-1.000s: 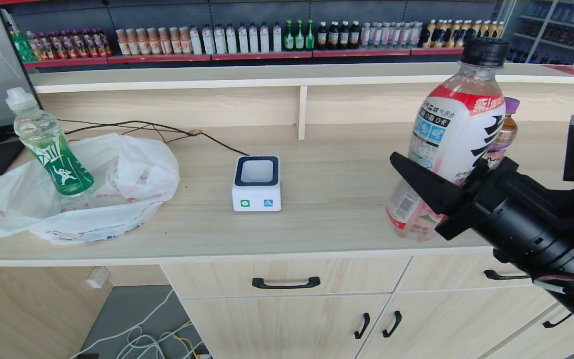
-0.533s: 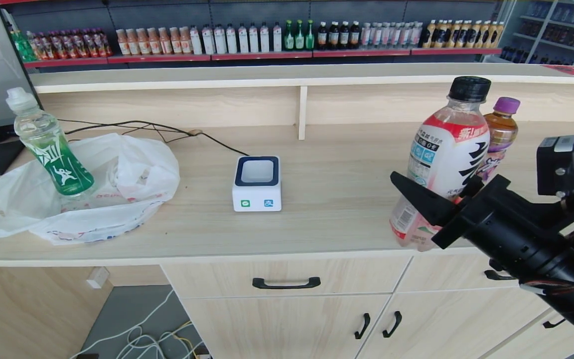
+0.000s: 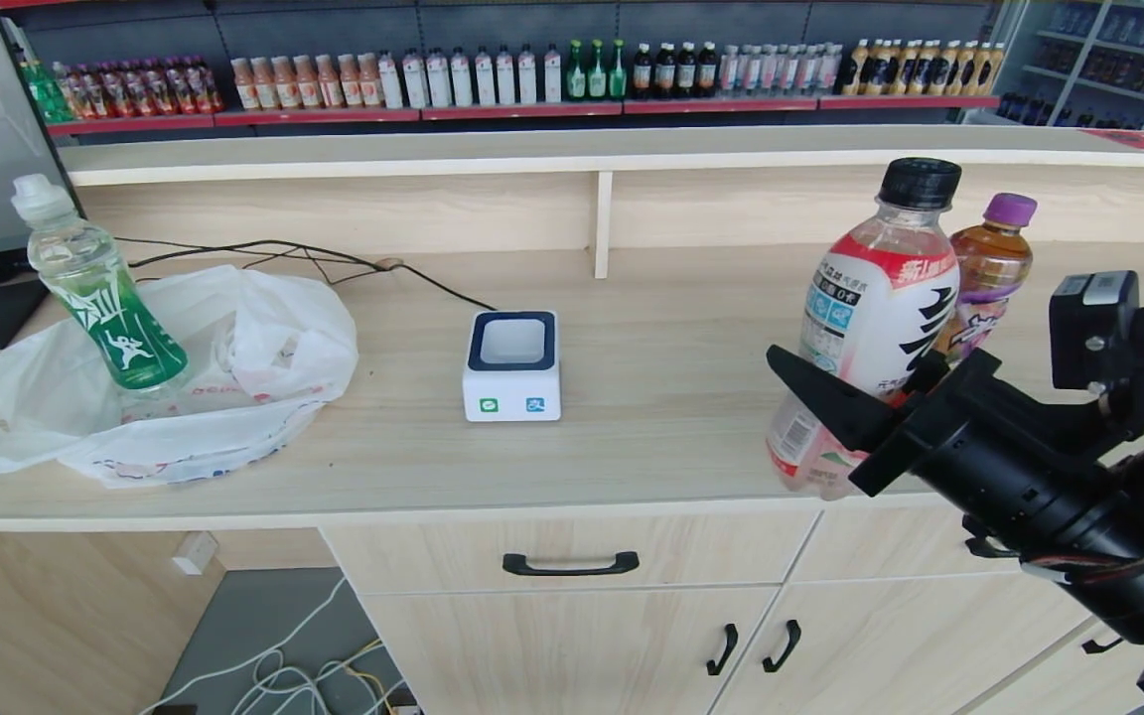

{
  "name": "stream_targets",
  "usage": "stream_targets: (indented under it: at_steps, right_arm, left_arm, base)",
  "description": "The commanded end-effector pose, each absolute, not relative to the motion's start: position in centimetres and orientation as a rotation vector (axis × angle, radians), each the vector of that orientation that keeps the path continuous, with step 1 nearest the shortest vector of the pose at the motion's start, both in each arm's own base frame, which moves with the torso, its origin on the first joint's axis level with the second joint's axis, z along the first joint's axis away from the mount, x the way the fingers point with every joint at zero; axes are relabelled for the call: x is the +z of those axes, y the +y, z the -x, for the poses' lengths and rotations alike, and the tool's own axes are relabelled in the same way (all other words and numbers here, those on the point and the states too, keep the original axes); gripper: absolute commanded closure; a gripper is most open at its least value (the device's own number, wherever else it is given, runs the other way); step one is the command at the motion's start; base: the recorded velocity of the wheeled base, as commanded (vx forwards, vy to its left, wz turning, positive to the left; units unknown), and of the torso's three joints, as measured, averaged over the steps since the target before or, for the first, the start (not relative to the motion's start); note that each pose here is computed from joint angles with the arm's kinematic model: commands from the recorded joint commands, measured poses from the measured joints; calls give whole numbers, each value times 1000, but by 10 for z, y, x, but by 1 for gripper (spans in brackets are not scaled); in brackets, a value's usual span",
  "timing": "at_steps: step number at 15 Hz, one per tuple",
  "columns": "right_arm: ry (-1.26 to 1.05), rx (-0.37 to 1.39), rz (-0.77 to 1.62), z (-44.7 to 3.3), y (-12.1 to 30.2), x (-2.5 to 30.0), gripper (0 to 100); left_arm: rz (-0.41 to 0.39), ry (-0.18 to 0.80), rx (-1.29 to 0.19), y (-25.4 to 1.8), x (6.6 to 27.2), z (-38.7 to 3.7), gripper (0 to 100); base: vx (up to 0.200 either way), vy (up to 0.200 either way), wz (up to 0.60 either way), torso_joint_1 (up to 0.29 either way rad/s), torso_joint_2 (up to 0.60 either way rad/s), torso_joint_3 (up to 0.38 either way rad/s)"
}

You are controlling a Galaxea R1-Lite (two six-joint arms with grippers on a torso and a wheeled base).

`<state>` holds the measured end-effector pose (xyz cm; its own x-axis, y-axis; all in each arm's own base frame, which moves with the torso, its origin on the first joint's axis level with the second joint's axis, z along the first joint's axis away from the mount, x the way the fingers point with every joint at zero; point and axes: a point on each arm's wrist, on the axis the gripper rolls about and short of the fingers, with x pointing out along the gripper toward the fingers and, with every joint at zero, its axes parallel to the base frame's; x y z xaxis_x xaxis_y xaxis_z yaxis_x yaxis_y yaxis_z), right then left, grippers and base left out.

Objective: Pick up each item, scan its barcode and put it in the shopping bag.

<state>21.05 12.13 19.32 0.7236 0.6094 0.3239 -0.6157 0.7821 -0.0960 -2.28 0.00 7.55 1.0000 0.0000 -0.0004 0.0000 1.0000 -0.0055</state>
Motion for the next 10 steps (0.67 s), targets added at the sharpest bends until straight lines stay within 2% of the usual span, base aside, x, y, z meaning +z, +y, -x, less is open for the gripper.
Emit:
stream_targets:
  at_steps: [1, 10]
  right_arm:
    - [-348, 677, -15, -211, 122, 192, 100]
    - [-345, 675, -13, -211, 121, 191, 100]
  left_arm:
    - [8, 0, 0, 0, 75, 23, 0]
    - [8, 2, 2, 0, 76, 23, 0]
  base:
    - [0, 0, 0, 0, 0, 0]
    - [0, 200, 0, 6, 1, 3]
